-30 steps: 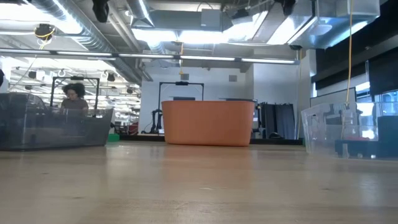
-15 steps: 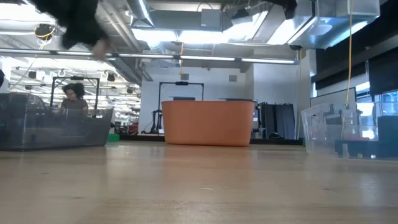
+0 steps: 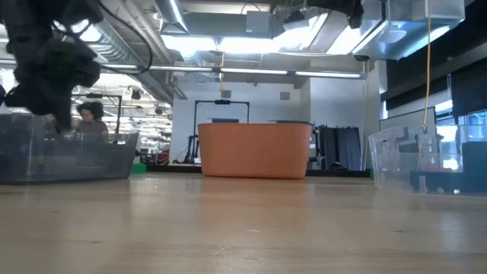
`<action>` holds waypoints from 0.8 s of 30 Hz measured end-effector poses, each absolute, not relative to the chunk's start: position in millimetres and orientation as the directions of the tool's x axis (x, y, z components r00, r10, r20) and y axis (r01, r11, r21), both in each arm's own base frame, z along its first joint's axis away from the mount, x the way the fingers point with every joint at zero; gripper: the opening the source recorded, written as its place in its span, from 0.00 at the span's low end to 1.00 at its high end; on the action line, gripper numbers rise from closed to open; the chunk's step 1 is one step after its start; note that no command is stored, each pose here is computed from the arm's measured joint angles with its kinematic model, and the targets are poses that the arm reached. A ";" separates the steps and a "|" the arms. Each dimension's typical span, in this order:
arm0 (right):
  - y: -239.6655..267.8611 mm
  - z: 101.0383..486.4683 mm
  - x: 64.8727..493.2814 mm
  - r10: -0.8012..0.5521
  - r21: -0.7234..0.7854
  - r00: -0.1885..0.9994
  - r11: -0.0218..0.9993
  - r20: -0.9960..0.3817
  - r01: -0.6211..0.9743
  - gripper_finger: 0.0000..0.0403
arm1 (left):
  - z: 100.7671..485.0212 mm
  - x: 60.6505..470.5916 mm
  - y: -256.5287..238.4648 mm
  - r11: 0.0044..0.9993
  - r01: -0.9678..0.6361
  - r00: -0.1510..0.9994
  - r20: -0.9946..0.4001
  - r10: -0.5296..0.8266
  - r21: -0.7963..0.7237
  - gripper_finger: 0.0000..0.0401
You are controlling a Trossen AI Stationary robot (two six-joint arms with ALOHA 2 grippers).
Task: Sort & place blocks by color
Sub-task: Put the brown block into the black bin
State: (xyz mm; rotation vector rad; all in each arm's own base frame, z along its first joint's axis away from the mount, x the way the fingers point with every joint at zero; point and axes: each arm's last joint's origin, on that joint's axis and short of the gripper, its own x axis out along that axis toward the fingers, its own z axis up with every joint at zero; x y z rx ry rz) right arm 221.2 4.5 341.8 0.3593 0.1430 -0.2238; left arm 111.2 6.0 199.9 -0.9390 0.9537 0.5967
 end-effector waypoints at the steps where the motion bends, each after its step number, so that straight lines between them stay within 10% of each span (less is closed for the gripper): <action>1: 4.5 341.5 221.2 -0.191 0.332 0.965 0.911 -0.181 0.243 0.51 | 195.9 111.7 4.9 0.483 -0.790 0.444 -0.896 0.025 -0.378 0.31; 24: 3.8 339.1 223.7 -0.195 0.329 0.962 0.911 -0.193 0.250 0.51 | 173.6 126.4 -1.4 0.547 -0.805 0.294 -0.955 0.030 -0.231 0.38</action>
